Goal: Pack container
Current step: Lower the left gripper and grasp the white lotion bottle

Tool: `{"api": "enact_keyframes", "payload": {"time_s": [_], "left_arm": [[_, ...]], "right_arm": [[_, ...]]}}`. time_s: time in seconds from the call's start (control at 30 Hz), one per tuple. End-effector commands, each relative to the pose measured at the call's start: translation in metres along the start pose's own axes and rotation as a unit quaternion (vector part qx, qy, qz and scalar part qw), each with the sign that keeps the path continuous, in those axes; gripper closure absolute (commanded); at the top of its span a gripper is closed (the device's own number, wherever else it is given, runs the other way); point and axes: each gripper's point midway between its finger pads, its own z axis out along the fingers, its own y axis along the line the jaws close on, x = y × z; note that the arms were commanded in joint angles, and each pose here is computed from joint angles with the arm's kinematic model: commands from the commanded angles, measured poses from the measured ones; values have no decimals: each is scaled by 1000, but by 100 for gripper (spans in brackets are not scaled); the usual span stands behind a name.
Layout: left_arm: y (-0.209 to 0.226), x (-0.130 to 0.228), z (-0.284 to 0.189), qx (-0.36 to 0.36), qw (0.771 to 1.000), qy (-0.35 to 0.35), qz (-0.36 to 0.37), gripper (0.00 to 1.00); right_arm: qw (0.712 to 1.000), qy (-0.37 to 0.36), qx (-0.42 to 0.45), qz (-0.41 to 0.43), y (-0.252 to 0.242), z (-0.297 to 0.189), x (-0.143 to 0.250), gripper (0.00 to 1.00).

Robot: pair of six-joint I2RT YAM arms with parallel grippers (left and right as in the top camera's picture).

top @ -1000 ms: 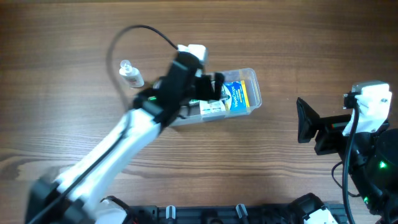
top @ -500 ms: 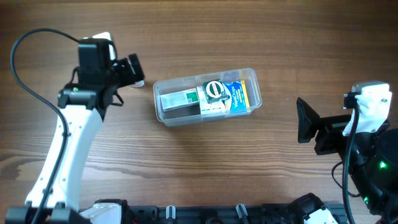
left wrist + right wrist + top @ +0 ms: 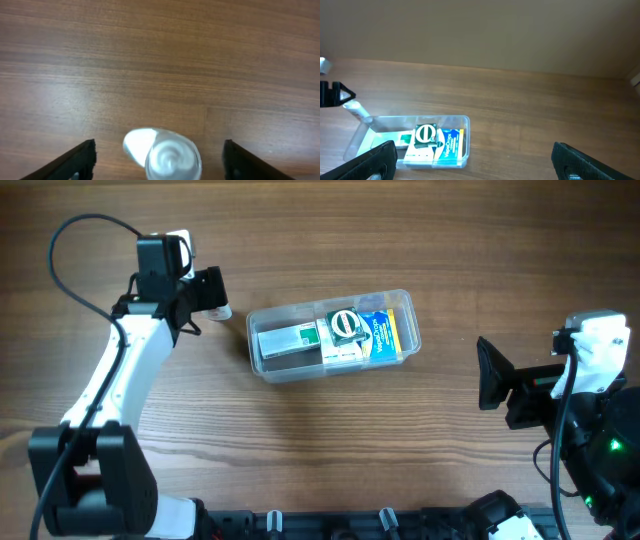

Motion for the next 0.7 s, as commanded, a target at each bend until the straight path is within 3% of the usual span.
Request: {"api": "enact_keyframes", "payload": {"time_s": [0.0, 0.33, 0.67], "left_arm": [[-2, -1, 5, 7, 1000, 0, 11, 27], [-1, 4, 5, 6, 1000, 10, 29, 53], [-2, 4, 5, 8, 996, 11, 86, 55]], "right_arm": [[1000, 3, -4, -10, 2, 2, 0, 0], [1000, 3, -4, -10, 2, 2, 0, 0], [1000, 3, -4, -10, 2, 2, 0, 0]]}}
